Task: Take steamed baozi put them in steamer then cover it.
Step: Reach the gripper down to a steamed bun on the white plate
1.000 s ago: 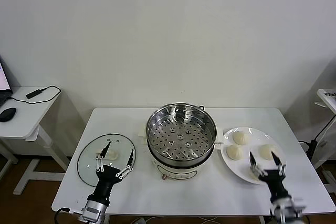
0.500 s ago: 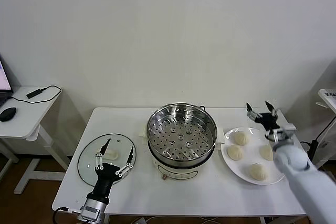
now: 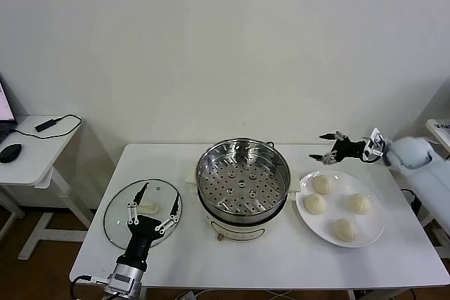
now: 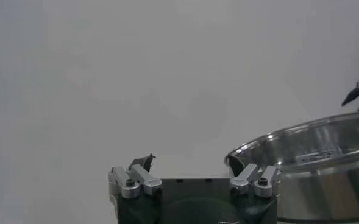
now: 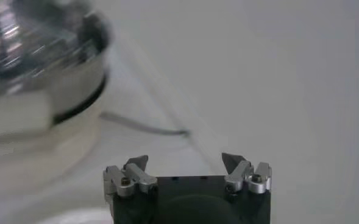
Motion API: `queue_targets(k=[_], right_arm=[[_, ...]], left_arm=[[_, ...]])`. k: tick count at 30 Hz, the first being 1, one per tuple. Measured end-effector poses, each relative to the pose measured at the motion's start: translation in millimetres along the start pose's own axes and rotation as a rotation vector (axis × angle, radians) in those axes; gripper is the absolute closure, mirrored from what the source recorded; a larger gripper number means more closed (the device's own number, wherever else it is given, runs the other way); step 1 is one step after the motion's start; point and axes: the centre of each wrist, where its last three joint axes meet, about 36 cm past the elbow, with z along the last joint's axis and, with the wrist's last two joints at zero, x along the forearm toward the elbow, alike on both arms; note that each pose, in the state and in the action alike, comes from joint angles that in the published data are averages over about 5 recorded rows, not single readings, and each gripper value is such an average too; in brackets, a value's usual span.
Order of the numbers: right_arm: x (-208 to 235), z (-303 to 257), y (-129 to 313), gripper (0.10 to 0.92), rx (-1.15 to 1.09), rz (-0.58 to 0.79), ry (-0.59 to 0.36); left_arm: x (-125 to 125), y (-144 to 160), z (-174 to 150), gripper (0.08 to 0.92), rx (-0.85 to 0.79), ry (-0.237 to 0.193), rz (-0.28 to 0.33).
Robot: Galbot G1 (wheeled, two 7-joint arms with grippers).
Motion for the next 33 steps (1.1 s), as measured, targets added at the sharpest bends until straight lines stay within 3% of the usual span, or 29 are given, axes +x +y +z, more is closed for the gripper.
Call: queue_targets(k=[6, 13, 21, 33], right_arm=[[-4, -16, -19, 0.2, 0.131, -0.206, 0.206], [-16, -21, -28, 0.2, 0.221, -0.287, 0.369], [-36, -16, -29, 0.2, 0.269, -0.274, 0.437], [-70, -9, -19, 0.2, 0.313, -0.27, 0.466]], left_arm=[[2, 1, 0, 0.177, 0.0, 0.003, -0.006], [4, 0, 1, 0.177, 0.005, 0.005, -0.008], [5, -3, 2, 0.177, 0.011, 0.01, -0.005], [6, -10, 4, 0.177, 0.022, 0.016, 0.003]])
